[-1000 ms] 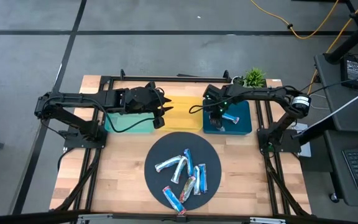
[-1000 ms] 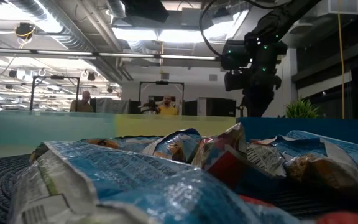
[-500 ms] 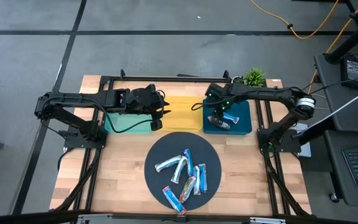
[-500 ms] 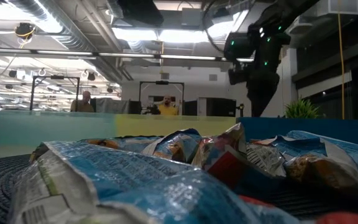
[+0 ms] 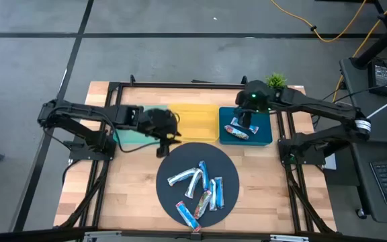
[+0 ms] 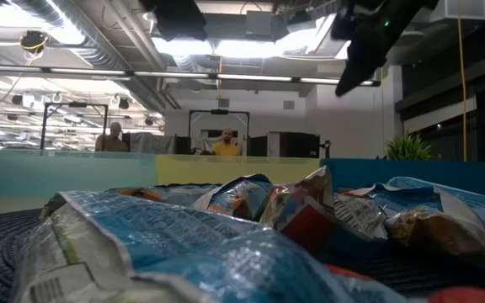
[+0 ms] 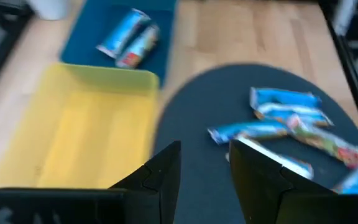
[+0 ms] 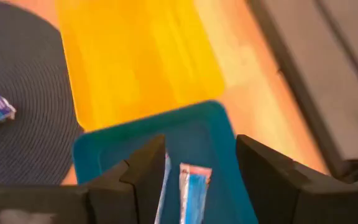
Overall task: Pick and place Granola Bars by type
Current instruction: Put the orange granola bar into the yellow bin
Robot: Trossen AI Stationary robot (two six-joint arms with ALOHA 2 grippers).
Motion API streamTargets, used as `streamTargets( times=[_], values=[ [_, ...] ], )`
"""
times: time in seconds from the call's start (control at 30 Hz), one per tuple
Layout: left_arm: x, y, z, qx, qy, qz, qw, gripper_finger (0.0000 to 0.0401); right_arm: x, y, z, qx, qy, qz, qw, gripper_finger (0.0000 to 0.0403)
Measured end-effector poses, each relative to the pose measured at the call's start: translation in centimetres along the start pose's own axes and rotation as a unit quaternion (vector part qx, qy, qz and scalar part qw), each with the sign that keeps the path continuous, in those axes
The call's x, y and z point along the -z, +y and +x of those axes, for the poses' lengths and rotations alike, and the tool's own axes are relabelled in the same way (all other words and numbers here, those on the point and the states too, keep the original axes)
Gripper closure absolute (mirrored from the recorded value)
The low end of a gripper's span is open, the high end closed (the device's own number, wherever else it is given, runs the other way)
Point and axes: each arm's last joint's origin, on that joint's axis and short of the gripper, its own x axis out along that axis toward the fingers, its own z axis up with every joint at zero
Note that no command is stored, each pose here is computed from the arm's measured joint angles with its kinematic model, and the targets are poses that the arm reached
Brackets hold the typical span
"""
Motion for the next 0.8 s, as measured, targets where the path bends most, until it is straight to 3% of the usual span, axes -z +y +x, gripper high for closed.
streamTargets(
  times=[0.1, 0.2, 0.4, 0.8],
  values=[
    [1.1, -1.5, 0.6, 0.017, 0.022, 0.002, 1.000, 0.0274, -0.1, 0.2, -1.6, 0.002, -0.036, -0.027, 0.999, 0.0205],
    [2.1, -2.9, 1.2, 0.032, 0.039, -0.032, 0.998, 0.0274, -0.3, 0.6, -3.1, 0.002, -0.083, -0.061, 0.995, 0.0205],
    [3.6, -5.9, 3.1, 0.013, 0.054, -0.046, 0.997, 0.0274, -1.2, 1.1, -4.8, -0.013, -0.171, -0.113, 0.979, 0.0205],
    [6.2, -9.0, 7.8, -0.016, 0.073, -0.189, 0.979, 0.0274, -1.8, 1.4, -4.2, -0.029, -0.194, -0.210, 0.958, 0.0205]
  ],
)
